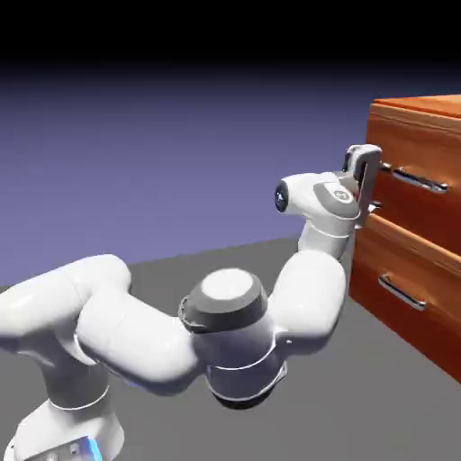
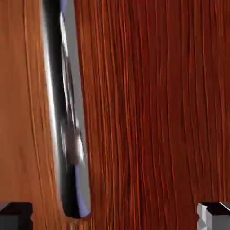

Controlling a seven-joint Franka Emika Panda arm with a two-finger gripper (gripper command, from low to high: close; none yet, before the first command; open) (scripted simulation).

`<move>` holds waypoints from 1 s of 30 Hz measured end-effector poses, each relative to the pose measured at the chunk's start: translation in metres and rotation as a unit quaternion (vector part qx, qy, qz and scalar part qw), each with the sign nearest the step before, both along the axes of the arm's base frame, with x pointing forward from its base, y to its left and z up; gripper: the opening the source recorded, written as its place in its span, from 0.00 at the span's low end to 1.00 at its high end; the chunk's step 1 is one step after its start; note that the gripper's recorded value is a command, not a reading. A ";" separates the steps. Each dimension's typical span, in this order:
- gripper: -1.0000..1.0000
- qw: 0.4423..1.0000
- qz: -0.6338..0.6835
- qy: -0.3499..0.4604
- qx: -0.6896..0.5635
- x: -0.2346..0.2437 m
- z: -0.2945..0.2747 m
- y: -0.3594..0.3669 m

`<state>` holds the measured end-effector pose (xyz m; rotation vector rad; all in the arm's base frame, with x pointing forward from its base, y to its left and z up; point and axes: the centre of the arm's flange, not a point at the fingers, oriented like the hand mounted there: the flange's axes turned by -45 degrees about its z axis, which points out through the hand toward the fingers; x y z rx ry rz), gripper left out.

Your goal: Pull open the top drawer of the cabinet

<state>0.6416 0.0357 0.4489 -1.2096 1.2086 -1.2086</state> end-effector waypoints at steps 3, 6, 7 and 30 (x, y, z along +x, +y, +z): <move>0.50 1.000 0.000 0.000 0.000 0.017 0.000 0.000; 0.50 1.000 0.000 0.000 0.000 0.041 0.000 0.000; 0.50 1.000 0.000 0.000 0.000 0.049 0.000 0.000; 0.00 1.000 0.000 -0.001 0.000 -0.136 0.000 0.000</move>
